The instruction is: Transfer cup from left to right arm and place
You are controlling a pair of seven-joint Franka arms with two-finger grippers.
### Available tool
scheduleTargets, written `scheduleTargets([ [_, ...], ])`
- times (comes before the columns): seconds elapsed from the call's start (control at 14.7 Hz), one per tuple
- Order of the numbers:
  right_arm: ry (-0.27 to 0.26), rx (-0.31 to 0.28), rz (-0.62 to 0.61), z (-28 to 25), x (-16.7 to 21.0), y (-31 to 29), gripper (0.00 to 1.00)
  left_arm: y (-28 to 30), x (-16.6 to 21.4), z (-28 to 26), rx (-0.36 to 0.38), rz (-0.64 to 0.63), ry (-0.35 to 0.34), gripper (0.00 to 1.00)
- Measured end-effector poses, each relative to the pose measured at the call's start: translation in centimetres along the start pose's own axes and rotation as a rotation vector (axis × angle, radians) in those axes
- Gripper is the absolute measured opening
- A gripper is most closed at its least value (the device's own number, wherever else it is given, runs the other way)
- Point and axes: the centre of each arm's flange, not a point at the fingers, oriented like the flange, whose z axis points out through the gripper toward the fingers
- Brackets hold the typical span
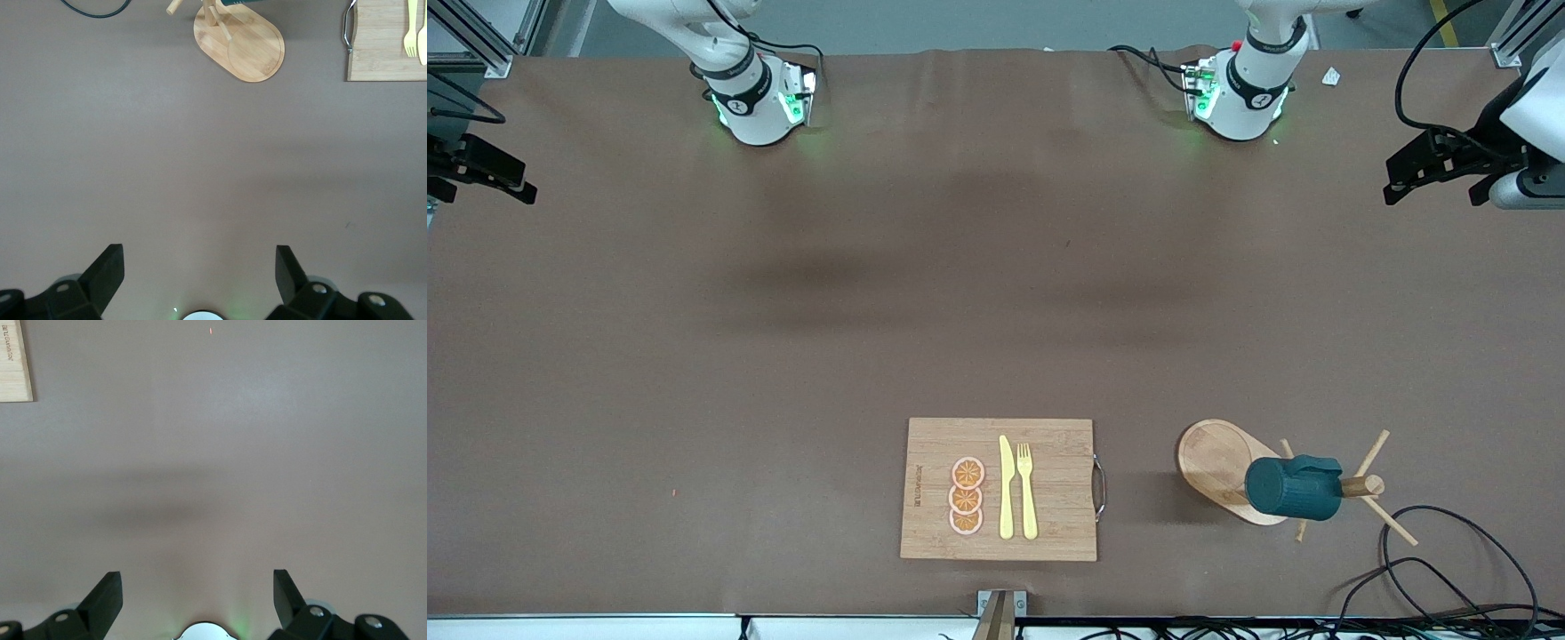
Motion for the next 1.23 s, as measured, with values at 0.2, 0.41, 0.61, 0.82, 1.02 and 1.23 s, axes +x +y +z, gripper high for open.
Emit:
scheduleTargets([
  [0.2,0.0,0.0,0.0,0.0,0.0,0.0,1.0,0.0,0.0,0.0,0.0,0.0,0.0,1.0],
  [0.41,0.0,0.0,-0.001,0.0,0.0,0.0,1.0,0.0,0.4,0.2,-0.001,0.001,-0.003,1.0],
  [0.61,0.0,0.0,-0.001,0.0,0.0,0.0,1.0,0.0,1.8,0.7,-0.005,0.002,-0.004,1.0],
  [0.82,0.0,0.0,-0.001,0.0,0.0,0.0,1.0,-0.3,3.1,1.9,-0.009,-0.012,-0.018,1.0],
  [1.02,0.0,0.0,-0.001,0.0,0.0,-0.1,1.0,-0.8,4.9,2.7,-0.019,-0.134,0.03,1.0],
  [1.23,0.0,0.0,-0.001,0.0,0.0,-0.1,1.0,-0.7,7.0,4.0,-0.046,-0.282,0.084,1.0],
])
